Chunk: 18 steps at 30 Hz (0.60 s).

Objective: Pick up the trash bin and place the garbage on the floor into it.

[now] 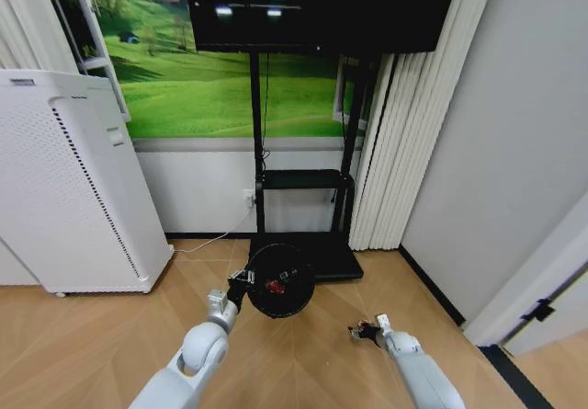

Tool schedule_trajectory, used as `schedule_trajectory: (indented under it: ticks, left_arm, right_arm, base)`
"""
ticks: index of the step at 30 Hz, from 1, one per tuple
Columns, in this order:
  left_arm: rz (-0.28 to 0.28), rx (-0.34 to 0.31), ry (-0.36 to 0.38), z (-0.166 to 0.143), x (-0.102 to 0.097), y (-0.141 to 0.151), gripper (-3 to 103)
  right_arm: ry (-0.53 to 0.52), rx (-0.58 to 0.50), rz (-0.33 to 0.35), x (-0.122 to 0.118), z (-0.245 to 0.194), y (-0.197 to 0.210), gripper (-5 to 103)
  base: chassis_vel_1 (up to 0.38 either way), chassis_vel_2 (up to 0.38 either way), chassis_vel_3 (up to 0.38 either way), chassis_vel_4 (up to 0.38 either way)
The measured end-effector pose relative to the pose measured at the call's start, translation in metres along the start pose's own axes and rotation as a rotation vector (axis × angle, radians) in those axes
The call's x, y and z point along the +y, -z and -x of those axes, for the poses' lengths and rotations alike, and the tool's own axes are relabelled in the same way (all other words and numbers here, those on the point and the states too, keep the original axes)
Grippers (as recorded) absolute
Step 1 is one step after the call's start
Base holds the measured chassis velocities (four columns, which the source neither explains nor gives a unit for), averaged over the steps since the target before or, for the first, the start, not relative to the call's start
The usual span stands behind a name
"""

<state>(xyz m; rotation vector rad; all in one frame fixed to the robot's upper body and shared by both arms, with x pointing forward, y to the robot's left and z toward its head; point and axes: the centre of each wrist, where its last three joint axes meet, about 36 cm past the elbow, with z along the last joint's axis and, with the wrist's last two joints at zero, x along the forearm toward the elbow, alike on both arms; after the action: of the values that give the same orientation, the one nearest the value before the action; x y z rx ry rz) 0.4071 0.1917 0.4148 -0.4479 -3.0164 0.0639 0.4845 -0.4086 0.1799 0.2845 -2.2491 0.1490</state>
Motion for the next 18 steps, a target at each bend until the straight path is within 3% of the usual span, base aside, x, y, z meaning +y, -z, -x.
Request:
schedule_trajectory:
  ticks: [4,8,10,11,13,18]
  left_arm:
    - [0.000,0.002,0.000,0.001,0.000,-0.001,4]
    - [-0.002,0.003,-0.004,0.002,-0.002,-0.002,4]
    - [-0.001,0.005,-0.004,0.001,-0.002,-0.003,4]
    - [-0.001,0.006,-0.004,0.001,-0.002,-0.003,4]
    - [0.001,0.006,-0.003,0.001,-0.001,-0.002,4]
    - [0.001,0.004,-0.004,0.000,-0.001,-0.002,4]
  right_arm:
    - [0.000,-0.012,0.016,-0.003,-0.004,0.002,44]
    - [-0.009,-0.015,0.022,-0.006,-0.006,0.004,53]
    - [-0.032,-0.017,0.036,-0.015,-0.010,0.006,69]
    - [-0.039,-0.014,0.037,-0.019,-0.012,0.005,69]
    - [-0.057,-0.005,0.039,-0.029,-0.015,0.004,80]
    - [-0.078,0.011,0.046,-0.040,-0.018,0.002,96]
  base:
    - [0.000,0.000,0.000,0.000]
    - [0.000,0.000,0.000,0.000]
    - [0.000,0.000,0.000,0.000]
    - [0.000,0.000,0.000,0.000]
    - [0.000,0.000,0.000,0.000]
    - [0.000,0.000,0.000,0.000]
